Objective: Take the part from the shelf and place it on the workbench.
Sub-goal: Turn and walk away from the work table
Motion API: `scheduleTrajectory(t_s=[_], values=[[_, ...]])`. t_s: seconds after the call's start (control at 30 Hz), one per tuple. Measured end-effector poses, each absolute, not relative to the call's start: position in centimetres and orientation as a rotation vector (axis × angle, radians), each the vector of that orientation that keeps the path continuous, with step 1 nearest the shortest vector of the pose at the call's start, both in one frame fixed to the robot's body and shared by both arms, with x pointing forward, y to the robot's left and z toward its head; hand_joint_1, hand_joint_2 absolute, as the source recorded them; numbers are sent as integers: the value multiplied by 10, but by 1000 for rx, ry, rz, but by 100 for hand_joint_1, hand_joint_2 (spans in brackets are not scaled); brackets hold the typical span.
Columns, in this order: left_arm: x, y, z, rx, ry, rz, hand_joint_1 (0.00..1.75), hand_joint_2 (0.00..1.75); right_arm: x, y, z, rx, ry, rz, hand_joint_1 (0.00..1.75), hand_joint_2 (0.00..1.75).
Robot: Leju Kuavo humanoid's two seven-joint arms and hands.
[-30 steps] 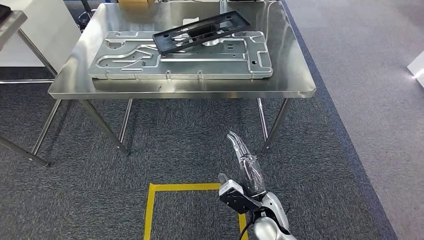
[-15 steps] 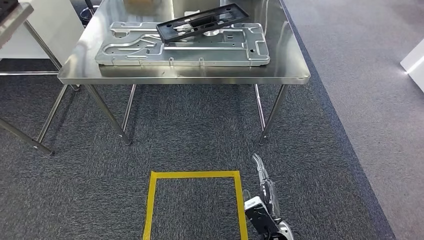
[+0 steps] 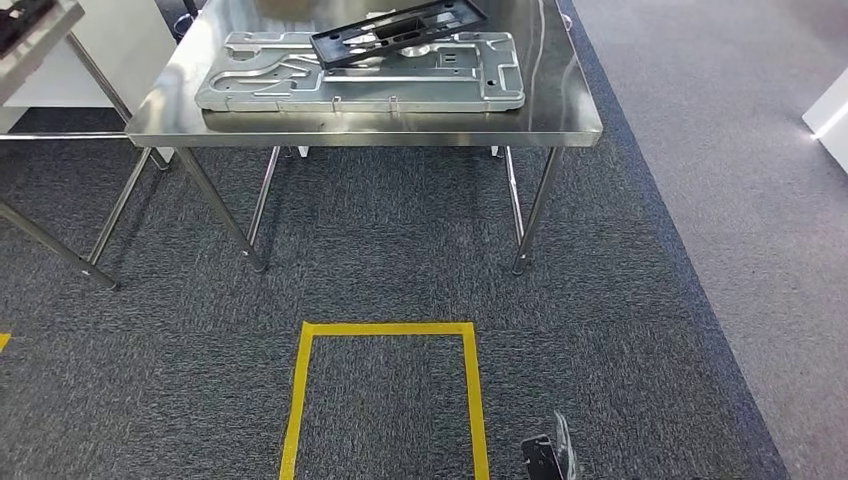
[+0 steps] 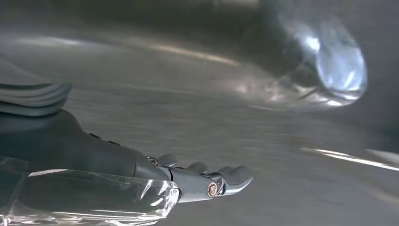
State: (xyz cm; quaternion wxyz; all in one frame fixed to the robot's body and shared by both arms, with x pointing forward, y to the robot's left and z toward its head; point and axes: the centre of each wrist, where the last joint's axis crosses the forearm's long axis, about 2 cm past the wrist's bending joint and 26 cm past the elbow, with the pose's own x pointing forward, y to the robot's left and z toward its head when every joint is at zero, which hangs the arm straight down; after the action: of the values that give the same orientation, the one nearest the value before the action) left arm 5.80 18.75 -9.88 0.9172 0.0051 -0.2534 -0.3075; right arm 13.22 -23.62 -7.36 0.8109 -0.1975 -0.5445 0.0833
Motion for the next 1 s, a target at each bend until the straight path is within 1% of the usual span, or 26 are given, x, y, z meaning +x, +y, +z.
scheduleTrajectory(t_s=[0.1,0.23,0.53,0.73,1.0], values=[[58,190,-99,20,-506,-638,0,0,103,-240,-90,-410,-958,137,0,0],[55,194,-101,29,-490,-646,0,0,78,-246,-99,-420,-763,116,0,0],[55,191,-100,18,-479,-690,0,0,55,-255,-106,-422,-495,87,0,0],[54,191,-100,1,-467,-707,0,0,53,-258,-107,-427,-422,89,0,0],[53,194,-101,6,-471,-707,0,0,52,-261,-107,-432,-428,103,0,0]])
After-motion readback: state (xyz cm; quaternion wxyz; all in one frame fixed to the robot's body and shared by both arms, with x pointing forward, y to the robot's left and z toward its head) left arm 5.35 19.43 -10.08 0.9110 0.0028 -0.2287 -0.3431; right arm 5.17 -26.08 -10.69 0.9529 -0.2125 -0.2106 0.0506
